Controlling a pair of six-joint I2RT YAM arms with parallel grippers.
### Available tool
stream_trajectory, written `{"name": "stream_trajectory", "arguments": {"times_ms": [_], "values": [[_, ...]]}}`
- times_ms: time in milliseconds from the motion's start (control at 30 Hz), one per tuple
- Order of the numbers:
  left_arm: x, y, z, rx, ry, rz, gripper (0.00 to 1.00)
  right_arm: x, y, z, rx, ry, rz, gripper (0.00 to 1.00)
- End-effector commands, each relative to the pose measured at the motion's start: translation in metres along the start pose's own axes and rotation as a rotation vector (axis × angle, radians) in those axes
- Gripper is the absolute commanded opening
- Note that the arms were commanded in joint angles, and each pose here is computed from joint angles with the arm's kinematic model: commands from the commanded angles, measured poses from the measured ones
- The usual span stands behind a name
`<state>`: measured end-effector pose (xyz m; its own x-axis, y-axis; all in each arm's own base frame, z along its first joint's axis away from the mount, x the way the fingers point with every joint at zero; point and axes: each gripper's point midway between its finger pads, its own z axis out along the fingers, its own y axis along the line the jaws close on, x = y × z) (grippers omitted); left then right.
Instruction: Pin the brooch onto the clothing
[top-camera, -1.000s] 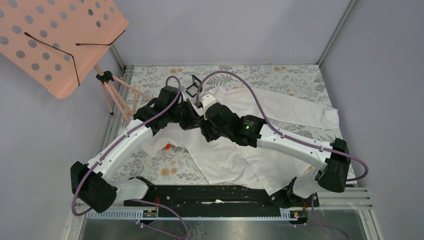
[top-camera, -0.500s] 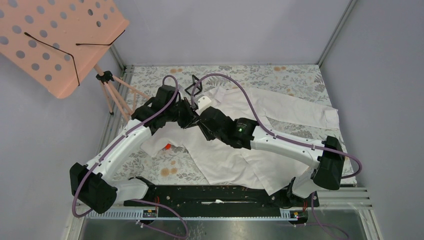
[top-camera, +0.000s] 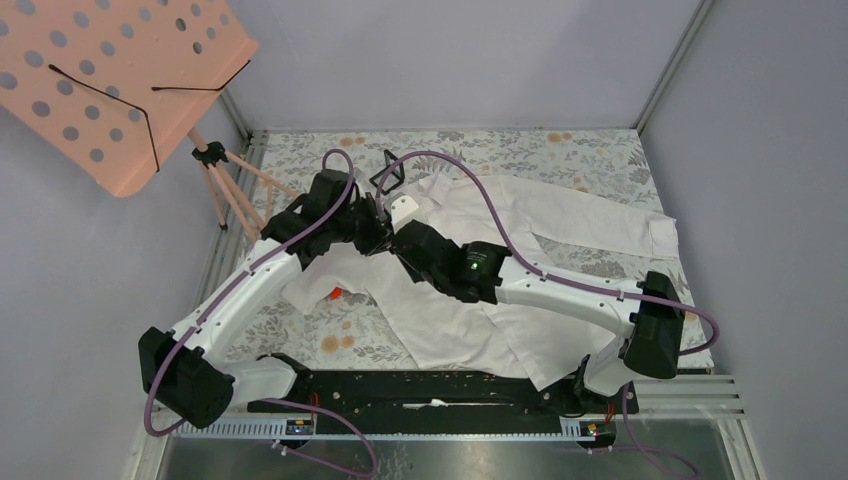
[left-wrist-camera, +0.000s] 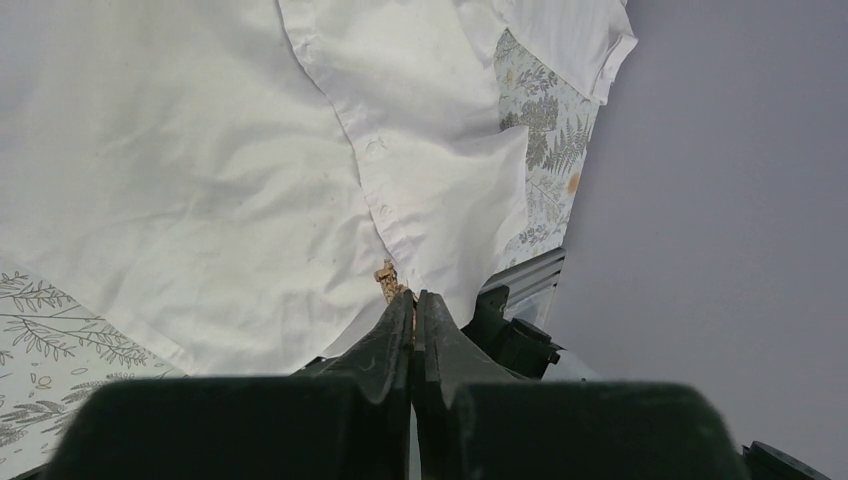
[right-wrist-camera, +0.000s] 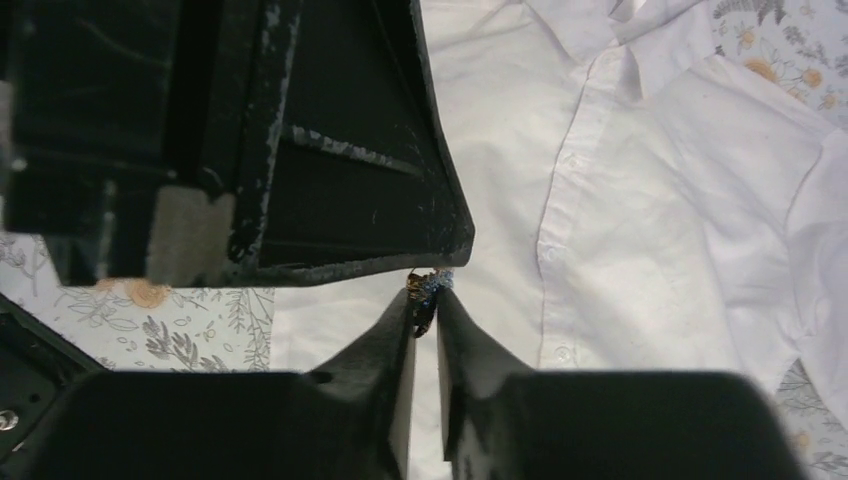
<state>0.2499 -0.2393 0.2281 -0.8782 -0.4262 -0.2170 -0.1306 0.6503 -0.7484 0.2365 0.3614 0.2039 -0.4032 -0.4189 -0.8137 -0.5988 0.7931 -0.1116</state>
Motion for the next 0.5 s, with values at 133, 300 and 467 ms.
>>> {"name": "stream_trajectory", "arguments": {"times_ms": [133,300,467], "values": [[-0.008,-0.014,-0.014,0.046,-0.052,0.046,0.23,-0.023,-0.025,-0.008,0.139,-0.089,0.047,0.00],[-0.022,-0.020,-0.027,0.047,-0.133,0.098,0.60,-0.019,-0.046,-0.018,0.222,-0.115,0.089,0.00],[-0.047,-0.014,-0.043,0.010,-0.276,0.119,0.87,-0.013,-0.060,-0.025,0.201,-0.125,0.189,0.00]]}}
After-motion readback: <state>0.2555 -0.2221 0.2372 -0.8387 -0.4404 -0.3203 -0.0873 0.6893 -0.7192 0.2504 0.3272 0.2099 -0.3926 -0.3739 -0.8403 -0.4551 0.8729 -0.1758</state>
